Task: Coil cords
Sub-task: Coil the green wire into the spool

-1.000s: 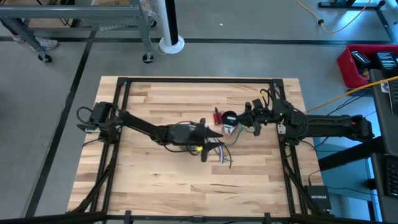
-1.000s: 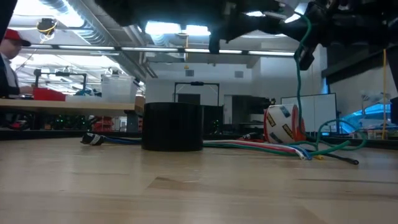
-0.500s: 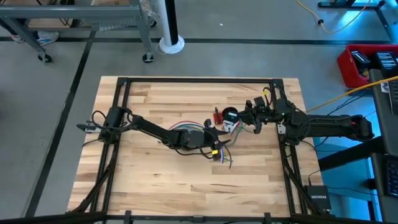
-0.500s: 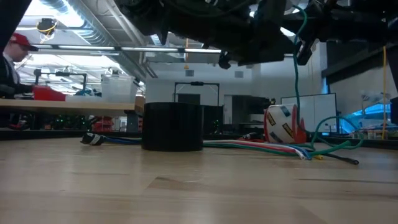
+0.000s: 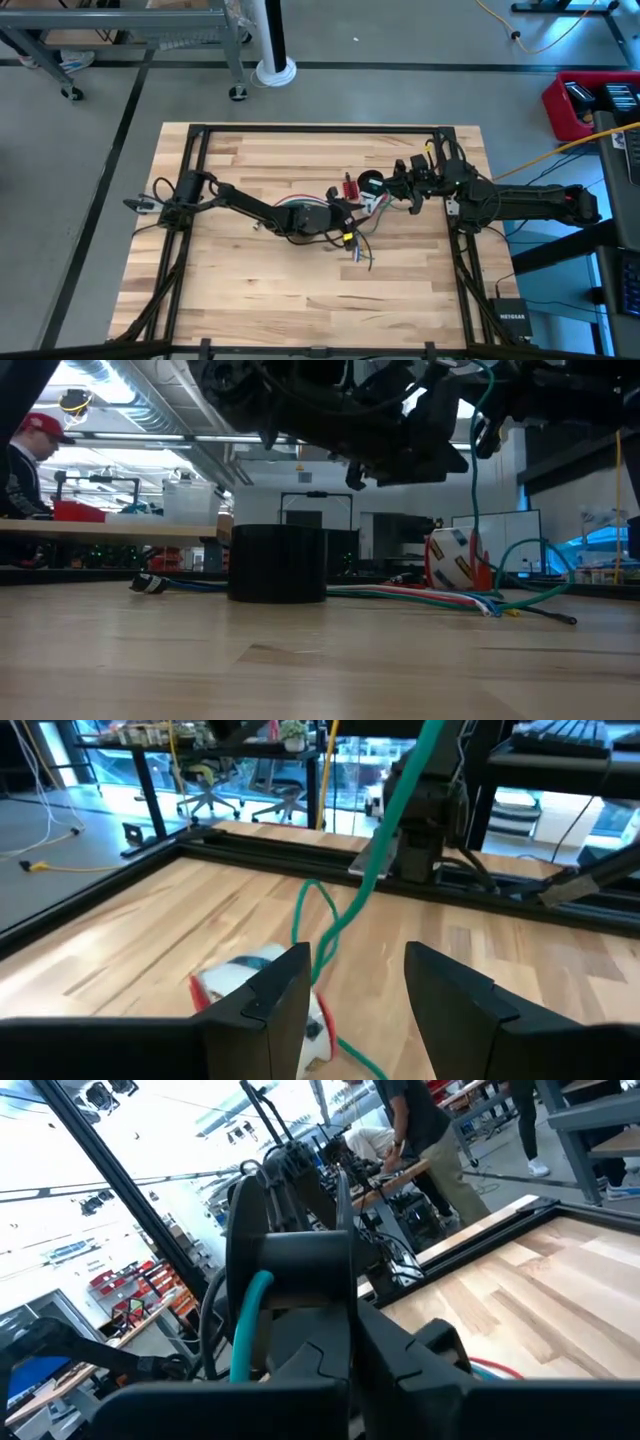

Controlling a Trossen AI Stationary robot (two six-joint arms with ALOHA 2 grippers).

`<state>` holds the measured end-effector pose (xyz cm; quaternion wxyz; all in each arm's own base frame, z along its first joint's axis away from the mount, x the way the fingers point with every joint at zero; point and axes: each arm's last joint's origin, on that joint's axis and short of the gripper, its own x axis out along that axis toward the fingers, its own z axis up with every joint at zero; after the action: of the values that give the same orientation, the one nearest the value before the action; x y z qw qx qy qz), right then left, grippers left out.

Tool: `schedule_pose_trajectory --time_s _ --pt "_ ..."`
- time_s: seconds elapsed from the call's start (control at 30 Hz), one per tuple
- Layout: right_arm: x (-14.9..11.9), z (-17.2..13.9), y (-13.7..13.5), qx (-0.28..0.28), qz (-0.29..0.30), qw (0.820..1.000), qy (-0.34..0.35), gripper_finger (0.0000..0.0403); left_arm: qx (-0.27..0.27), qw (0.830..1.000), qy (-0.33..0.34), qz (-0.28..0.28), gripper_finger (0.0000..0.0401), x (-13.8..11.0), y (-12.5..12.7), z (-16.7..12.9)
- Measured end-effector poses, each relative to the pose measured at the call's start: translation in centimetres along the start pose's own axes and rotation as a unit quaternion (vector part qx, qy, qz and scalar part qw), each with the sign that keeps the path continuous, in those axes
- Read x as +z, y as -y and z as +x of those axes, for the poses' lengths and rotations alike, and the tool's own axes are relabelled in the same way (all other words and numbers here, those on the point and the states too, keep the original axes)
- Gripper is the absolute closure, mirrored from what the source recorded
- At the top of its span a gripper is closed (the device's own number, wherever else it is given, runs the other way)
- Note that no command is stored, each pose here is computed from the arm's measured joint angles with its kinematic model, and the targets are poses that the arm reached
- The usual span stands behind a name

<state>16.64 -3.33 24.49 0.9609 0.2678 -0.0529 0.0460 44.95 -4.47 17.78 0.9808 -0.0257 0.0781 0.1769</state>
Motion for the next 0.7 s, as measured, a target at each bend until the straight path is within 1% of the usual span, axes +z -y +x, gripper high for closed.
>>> schedule_pose_trajectory --time_s 0.2,0.3,0.37,0.47,0.7 --pt "0.0 0.0 0.0 0.001 0.000 1.000 0.001 0.0401 0.004 1.000 0.005 0.002 0.0245 -0.4 0.2 1.5" --pt "0.0 0.0 0.0 0.001 -0.001 1.000 0.001 0.0400 0.008 1.000 0.010 0.012 0.0245 -0.3 0.2 2.4" --pt "0.1 0.0 0.0 0.002 0.001 1.000 0.003 0.0400 0.010 1.000 0.016 0.008 0.0245 -0.1 0.1 3.0" --pt "0.1 0.0 -0.1 0.005 0.008 1.000 0.007 0.0400 0.017 1.000 0.016 0.004 0.0245 -0.2 -0.3 3.5" --pt "0.2 0.0 -0.1 0.007 0.007 1.000 0.010 0.0400 0.019 1.000 0.016 0.003 0.0245 -0.2 -0.5 3.7"
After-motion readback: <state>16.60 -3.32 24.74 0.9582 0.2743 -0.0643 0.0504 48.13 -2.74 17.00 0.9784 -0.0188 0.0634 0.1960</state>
